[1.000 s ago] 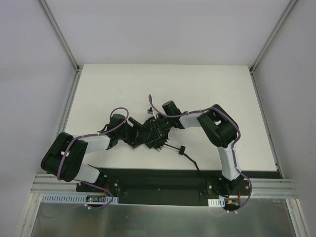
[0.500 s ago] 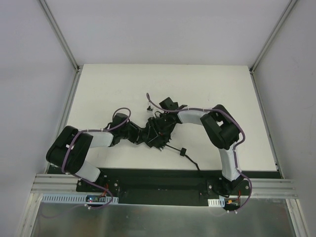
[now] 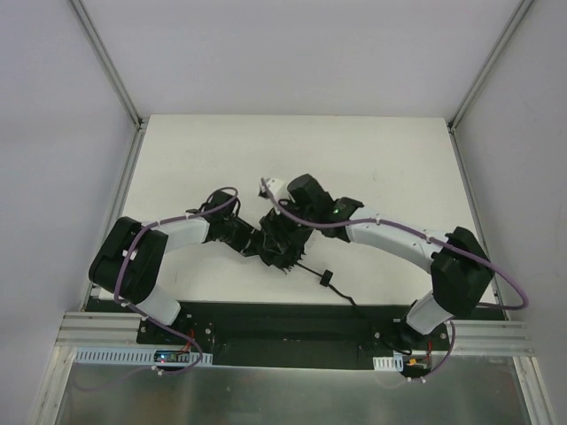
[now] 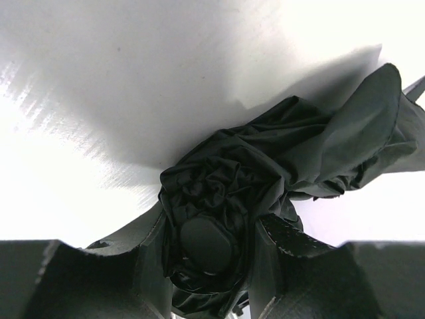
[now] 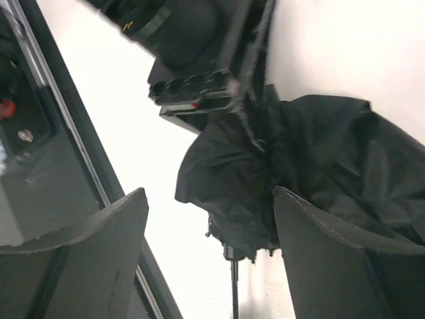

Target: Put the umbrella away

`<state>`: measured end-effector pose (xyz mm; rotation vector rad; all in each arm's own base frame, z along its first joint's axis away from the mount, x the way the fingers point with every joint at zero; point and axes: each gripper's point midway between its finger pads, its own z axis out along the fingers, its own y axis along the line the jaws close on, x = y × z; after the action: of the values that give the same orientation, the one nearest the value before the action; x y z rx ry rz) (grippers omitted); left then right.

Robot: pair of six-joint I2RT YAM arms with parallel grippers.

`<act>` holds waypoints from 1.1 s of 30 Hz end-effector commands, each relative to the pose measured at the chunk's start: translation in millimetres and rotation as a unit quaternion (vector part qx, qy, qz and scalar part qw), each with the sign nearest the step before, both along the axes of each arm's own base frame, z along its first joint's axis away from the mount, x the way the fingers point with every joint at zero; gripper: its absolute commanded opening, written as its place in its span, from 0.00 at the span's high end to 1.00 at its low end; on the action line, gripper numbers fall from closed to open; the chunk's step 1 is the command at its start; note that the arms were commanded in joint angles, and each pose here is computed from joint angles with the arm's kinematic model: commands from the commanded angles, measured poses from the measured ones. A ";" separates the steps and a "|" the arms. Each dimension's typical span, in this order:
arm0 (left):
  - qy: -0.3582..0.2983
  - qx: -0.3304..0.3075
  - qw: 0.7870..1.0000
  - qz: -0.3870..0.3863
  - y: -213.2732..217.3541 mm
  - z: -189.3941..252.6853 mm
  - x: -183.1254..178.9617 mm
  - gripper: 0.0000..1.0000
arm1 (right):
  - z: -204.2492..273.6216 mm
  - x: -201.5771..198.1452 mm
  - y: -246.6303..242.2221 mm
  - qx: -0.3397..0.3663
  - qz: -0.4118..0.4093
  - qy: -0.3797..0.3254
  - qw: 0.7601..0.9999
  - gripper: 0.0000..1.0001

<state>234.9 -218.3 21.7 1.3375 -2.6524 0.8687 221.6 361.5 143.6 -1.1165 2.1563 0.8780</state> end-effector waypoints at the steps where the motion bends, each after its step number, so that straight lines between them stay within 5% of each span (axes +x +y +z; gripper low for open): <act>1: 0.152 0.096 0.984 -0.009 33.5 -29.7 -58.5 1.00 | -28.3 -8.2 7.9 -0.061 0.037 -0.116 0.991 0.23; 15: 0.218 0.103 0.970 -0.015 29.9 -23.6 -65.6 1.00 | -116.1 -0.9 12.4 -0.184 0.043 -0.186 0.964 0.32; 21: 0.203 0.091 0.975 -0.016 23.3 -14.6 -52.2 1.00 | -142.6 1.7 -19.7 -0.254 0.016 -0.180 0.950 0.88; 24: 0.175 0.083 0.981 -0.031 18.4 -5.9 -37.6 1.00 | -157.5 -10.3 -32.5 -0.256 0.018 -0.132 0.957 1.00; 26: 0.142 0.078 0.986 -0.045 17.5 2.9 -24.3 0.84 | -166.1 -21.6 -36.0 -0.240 0.021 -0.083 0.967 1.00; 27: 0.123 0.080 0.988 -0.051 19.3 6.8 -17.2 0.69 | -169.2 -24.6 -38.4 -0.234 0.016 -0.060 0.970 1.00; 28: 0.101 0.082 0.990 -0.057 20.3 12.0 -10.7 0.42 | -172.1 -33.7 -36.6 -0.218 0.025 -0.026 0.975 1.00; 29: 0.079 0.080 0.992 -0.061 21.2 17.2 -3.3 0.30 | -173.1 -38.8 -35.6 -0.204 0.025 0.004 0.979 1.00; 33: 0.012 0.067 0.995 -0.066 25.7 37.1 14.8 0.01 | -174.5 -53.5 -31.9 -0.158 0.029 0.094 0.982 1.00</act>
<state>233.4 -204.7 32.4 1.2329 -2.6425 0.5720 218.6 379.2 25.5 -1.2907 2.1182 0.5690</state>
